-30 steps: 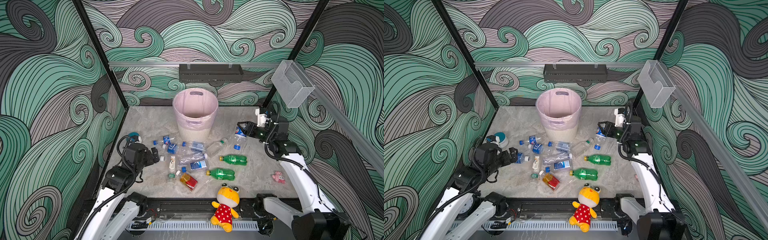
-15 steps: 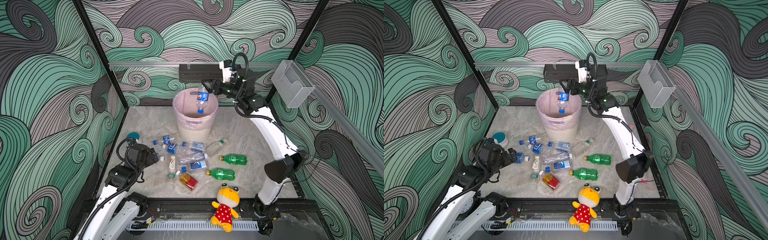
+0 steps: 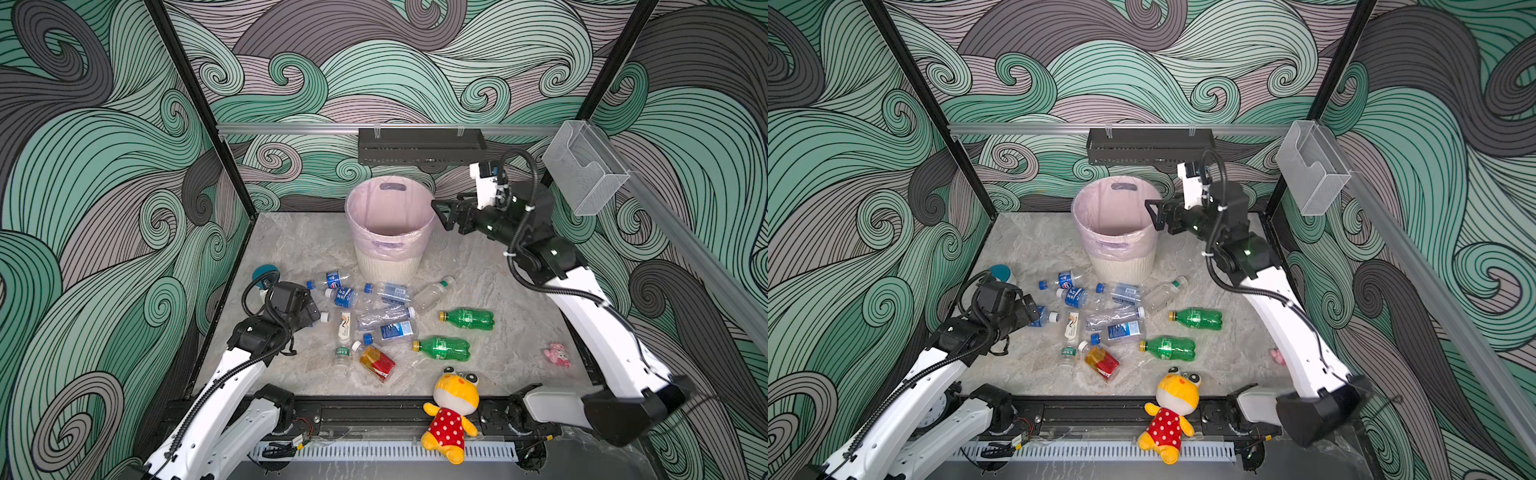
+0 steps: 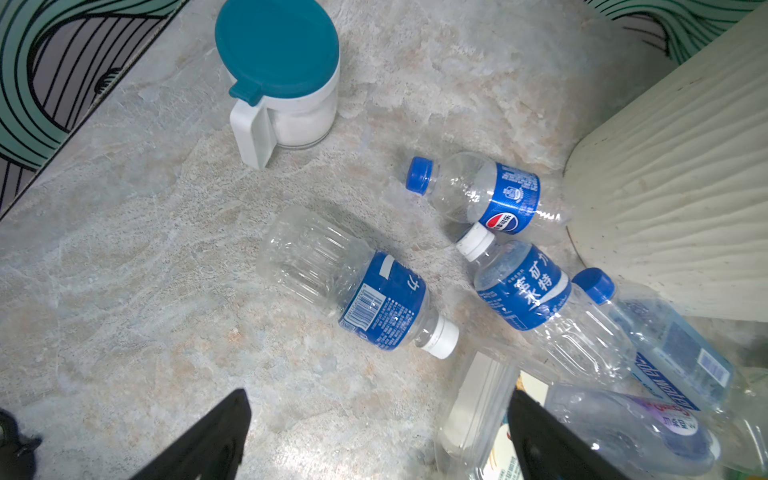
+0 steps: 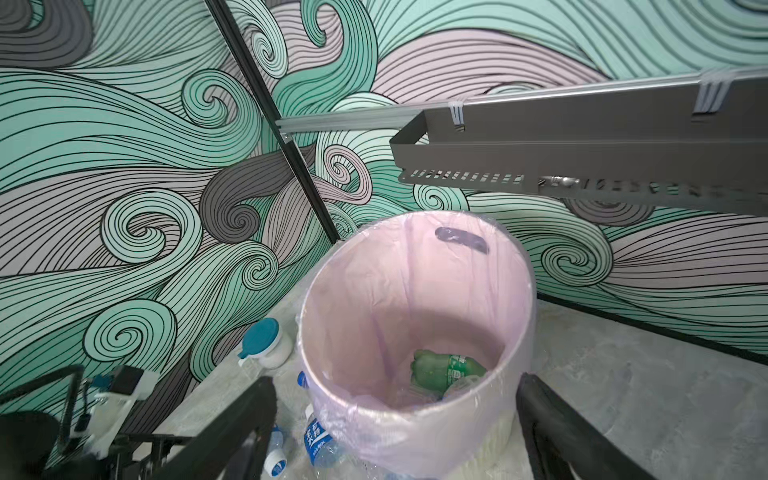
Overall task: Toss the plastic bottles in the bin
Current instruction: 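Withdraw the right gripper while the left gripper lowers onto a clear bottle, then close the left gripper on the clear blue-labelled bottle and lift it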
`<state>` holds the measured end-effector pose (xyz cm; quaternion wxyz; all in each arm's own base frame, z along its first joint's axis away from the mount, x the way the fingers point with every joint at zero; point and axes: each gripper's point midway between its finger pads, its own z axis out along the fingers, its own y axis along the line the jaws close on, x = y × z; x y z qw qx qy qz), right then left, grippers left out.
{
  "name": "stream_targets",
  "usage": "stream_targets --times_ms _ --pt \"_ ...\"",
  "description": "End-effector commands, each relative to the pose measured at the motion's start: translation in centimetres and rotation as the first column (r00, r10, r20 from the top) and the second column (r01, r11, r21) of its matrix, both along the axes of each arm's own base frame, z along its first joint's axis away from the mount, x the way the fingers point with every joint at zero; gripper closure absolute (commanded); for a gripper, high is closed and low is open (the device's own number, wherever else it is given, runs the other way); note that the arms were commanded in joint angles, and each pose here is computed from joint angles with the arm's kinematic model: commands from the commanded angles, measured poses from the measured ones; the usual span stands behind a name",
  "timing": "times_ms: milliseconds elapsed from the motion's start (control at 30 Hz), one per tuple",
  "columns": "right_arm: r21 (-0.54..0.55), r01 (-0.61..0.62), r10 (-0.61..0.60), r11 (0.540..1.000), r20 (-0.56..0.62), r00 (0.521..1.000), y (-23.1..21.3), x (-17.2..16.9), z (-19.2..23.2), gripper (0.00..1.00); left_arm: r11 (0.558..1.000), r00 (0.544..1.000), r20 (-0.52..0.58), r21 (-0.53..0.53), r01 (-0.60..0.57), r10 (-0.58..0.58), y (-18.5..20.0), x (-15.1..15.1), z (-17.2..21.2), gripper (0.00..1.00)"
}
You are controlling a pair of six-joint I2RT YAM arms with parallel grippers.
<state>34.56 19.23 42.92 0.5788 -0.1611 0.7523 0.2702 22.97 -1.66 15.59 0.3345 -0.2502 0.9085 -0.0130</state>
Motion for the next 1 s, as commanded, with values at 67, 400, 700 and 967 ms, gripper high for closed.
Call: stream_targets --times_ms 67,400,700,967 --pt "-0.100 0.112 -0.122 0.989 -0.097 0.988 -3.7 -1.6 -7.4 0.08 0.992 0.992 -0.001 -0.010 -0.124 0.124 0.8 1.0 -0.5 0.01" --pt "-0.123 0.159 -0.184 0.979 -0.220 0.958 -6.4 -4.6 -14.2 0.08 0.945 0.947 0.002 -0.071 -0.320 0.321 1.4 2.4 -3.0 0.01" --pt "-0.123 0.132 -0.159 0.984 -0.243 0.957 -6.1 -5.1 -15.0 0.08 0.911 0.913 -0.059 -0.057 -0.408 0.405 1.8 3.8 -5.9 0.05" --pt "-0.123 0.137 -0.164 0.983 -0.255 0.953 -6.3 -5.4 -15.8 0.08 0.893 0.880 -0.157 0.037 -0.448 0.448 2.5 4.0 -8.8 0.05"
